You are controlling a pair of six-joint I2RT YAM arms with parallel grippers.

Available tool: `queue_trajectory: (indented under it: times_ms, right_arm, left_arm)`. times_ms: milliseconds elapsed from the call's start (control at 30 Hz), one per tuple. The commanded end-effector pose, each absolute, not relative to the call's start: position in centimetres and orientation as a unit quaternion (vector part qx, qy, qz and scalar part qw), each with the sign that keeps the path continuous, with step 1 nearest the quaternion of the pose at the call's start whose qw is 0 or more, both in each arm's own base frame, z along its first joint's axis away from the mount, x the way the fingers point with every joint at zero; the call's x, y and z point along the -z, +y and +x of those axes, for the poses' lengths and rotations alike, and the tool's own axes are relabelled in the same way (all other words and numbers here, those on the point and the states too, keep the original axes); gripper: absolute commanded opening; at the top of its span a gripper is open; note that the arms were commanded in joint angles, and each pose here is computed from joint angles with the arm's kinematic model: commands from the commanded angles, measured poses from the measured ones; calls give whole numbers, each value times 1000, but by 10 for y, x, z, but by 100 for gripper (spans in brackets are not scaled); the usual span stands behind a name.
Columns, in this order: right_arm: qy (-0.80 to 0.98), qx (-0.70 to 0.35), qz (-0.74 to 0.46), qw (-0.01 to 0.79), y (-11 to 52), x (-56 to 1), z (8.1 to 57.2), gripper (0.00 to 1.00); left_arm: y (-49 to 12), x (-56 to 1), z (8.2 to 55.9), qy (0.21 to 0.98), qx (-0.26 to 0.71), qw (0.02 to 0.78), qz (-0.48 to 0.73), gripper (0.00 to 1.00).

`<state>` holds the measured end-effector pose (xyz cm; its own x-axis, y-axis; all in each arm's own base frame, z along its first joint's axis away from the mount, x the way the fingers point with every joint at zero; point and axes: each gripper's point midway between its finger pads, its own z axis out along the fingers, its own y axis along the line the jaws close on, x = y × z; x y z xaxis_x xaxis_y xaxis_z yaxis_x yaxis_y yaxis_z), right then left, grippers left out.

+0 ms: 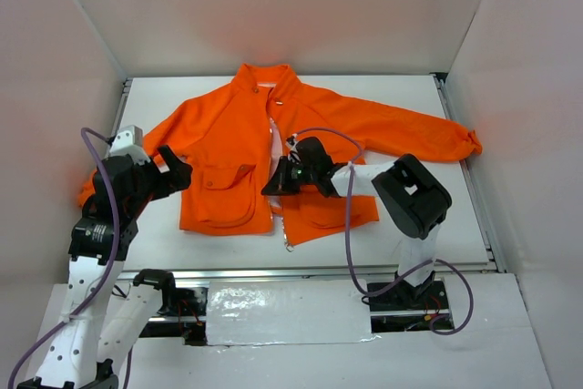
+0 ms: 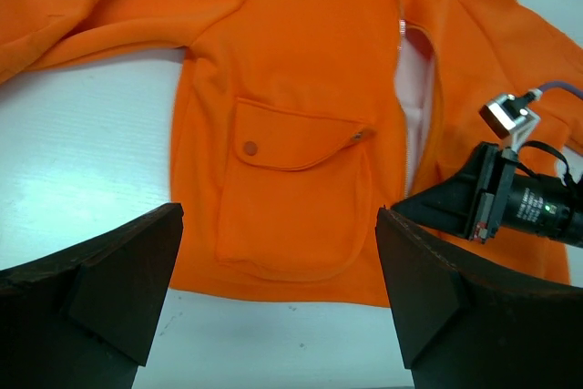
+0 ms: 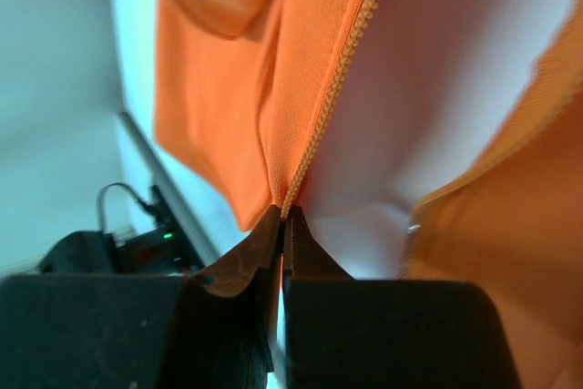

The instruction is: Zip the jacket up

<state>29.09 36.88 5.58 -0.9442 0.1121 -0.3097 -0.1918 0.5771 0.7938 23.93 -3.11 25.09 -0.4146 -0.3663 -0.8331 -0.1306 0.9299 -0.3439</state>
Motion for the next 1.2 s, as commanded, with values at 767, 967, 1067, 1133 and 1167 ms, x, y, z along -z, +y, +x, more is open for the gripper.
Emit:
queue_trajectory:
  times_ms: [767, 967, 1067, 1133, 1167]
  right_arm:
    - [798, -566, -30, 204, 379, -152, 265, 0]
    - [803, -562, -14, 195, 375, -115, 257, 0]
    - [800, -570, -11, 188, 376, -105, 254, 0]
    - [799, -571, -9, 188, 378, -102, 253, 0]
    - [801, -569, -8, 187, 378, -98, 253, 0]
  left_arm:
    - [-215, -141, 203, 866, 374, 322, -79, 82]
    - [-221, -110, 207, 871, 373, 307, -93, 78]
    - [-222, -98, 204, 880, 365, 291, -93, 75]
    - [-223, -94, 201, 882, 364, 286, -92, 75]
    - [-225, -97, 203, 876, 373, 291, -90, 75]
